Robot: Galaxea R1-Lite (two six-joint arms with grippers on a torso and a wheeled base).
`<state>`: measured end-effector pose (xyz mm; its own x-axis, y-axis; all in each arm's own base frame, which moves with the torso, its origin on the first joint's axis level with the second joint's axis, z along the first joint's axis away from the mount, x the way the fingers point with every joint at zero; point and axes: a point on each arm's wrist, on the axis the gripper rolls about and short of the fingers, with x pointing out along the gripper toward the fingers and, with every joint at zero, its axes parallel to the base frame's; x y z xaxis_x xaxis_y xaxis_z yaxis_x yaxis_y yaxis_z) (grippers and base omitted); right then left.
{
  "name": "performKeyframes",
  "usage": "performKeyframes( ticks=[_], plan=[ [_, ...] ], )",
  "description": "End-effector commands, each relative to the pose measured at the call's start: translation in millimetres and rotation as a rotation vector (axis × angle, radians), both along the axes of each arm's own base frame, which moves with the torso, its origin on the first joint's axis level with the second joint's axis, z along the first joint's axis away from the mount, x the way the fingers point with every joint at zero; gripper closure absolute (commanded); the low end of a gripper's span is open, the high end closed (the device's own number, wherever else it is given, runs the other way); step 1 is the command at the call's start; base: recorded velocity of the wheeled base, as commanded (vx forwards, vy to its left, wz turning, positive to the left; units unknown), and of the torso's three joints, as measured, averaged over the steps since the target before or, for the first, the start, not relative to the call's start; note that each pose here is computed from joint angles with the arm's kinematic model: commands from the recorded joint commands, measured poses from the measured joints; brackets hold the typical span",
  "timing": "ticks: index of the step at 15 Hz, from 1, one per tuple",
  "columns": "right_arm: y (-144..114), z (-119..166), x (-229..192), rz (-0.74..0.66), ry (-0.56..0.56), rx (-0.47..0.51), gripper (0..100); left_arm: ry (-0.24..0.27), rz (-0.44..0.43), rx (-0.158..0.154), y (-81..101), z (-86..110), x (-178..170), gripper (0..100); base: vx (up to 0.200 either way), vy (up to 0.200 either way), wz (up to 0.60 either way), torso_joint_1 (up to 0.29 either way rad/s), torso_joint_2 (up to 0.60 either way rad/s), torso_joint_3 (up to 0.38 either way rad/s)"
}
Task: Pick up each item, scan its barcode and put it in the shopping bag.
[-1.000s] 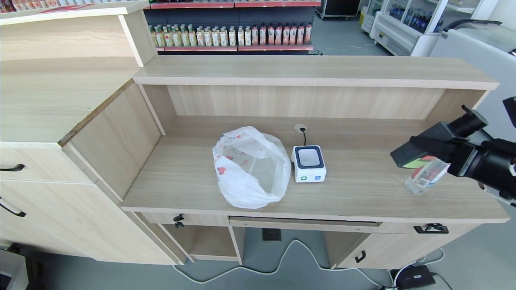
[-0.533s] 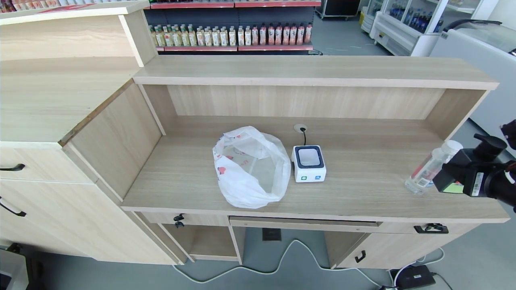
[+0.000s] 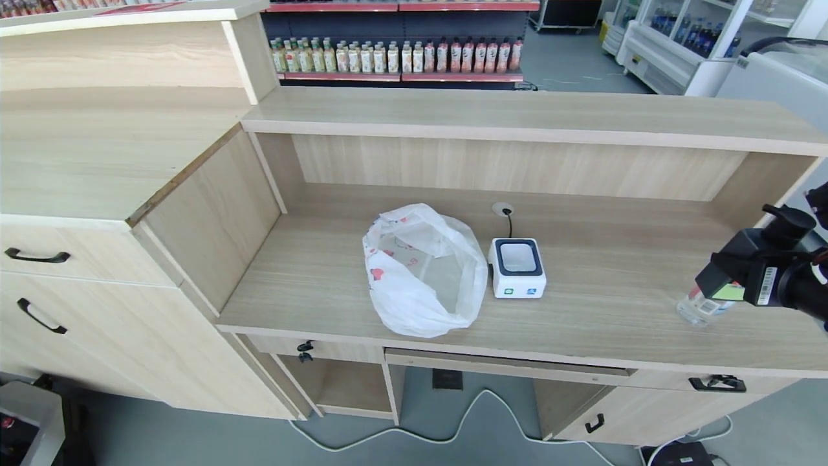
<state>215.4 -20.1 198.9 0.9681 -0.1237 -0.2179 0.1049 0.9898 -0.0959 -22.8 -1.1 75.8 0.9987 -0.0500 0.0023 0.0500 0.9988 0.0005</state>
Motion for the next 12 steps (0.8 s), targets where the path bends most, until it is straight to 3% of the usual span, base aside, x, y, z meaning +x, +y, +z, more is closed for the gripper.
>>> performKeyframes(
  ticks=[1, 4, 9, 12],
  plan=[
    [0, 6, 9, 0.002, -0.017, -0.002, 100, -0.001, -0.001, 0.0, 0.0, -0.1, 0, 0, 0.0, 0.0, 0.6, 0.007, 0.01, 0.002],
    [-3, 26, 31, 0.004, -0.078, 0.0, 100, -0.001, -0.002, 0.001, 0.0, -0.1, 0, 0, 0.0, 0.0, 0.6, 0.001, 0.0, 0.004],
    [-5, 18, 62, 0.061, -0.044, 0.023, 100, -0.001, -0.002, 0.001, 0.0, -0.1, 0, 0, 0.0, 0.0, 0.0, 0.0, 0.0, 0.0],
    [-3, 16, 71, 0.127, -0.031, 0.139, 100, -0.001, -0.001, 0.0, 0.0, -0.1, 0, 0, 0.0, 0.0, 0.0, 0.0, 0.0, 0.0]
  ],
)
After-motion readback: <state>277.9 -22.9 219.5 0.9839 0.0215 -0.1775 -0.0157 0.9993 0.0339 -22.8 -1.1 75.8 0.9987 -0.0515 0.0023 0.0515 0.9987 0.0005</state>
